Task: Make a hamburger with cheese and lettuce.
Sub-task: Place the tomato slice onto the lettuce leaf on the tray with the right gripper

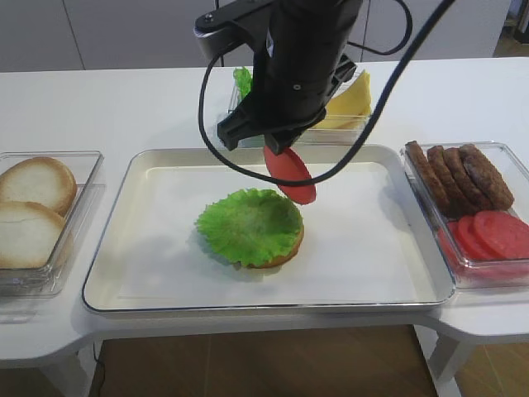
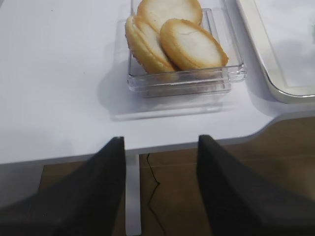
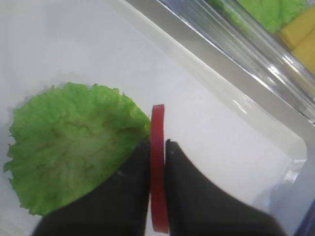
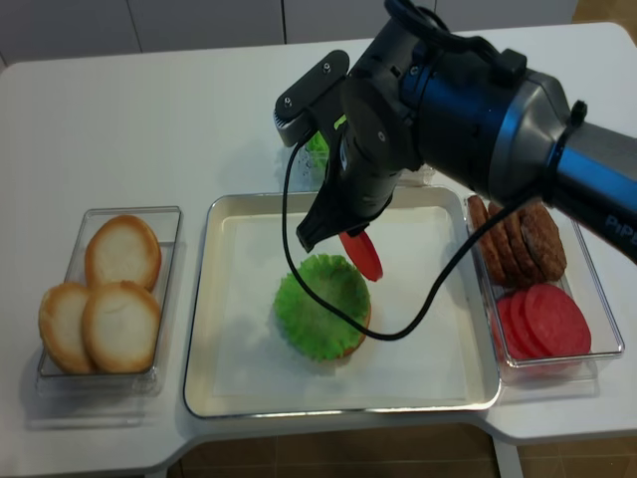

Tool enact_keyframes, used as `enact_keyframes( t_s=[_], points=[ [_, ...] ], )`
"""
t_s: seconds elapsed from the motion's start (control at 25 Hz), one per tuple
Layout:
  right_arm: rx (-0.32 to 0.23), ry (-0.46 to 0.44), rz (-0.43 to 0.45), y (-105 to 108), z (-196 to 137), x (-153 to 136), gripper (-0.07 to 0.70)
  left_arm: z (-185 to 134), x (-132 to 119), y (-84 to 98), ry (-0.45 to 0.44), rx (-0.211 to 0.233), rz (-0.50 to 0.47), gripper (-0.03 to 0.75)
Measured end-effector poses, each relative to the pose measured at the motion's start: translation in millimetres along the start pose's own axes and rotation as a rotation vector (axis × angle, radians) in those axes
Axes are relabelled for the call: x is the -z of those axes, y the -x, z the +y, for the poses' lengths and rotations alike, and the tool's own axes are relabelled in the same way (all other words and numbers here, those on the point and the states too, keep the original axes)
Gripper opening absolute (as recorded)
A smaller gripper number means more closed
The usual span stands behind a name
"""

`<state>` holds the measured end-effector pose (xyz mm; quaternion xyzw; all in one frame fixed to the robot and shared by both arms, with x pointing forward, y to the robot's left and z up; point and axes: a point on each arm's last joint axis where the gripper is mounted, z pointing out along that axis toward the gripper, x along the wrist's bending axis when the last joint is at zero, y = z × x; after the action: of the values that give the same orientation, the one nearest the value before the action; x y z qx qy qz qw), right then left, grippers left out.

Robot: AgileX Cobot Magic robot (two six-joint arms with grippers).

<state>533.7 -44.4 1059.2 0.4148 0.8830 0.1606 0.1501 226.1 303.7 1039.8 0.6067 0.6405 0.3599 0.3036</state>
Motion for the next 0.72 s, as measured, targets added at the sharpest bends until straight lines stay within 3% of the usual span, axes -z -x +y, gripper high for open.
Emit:
enact_keyframes(
  t_s=[0.72],
  points=[
    [-0.035,-0.029,0.055,-6.7,-0.6,-10.0,0.077,0.0,0.0,0.0,0.000,0.000,0.000,0.352]
  ],
)
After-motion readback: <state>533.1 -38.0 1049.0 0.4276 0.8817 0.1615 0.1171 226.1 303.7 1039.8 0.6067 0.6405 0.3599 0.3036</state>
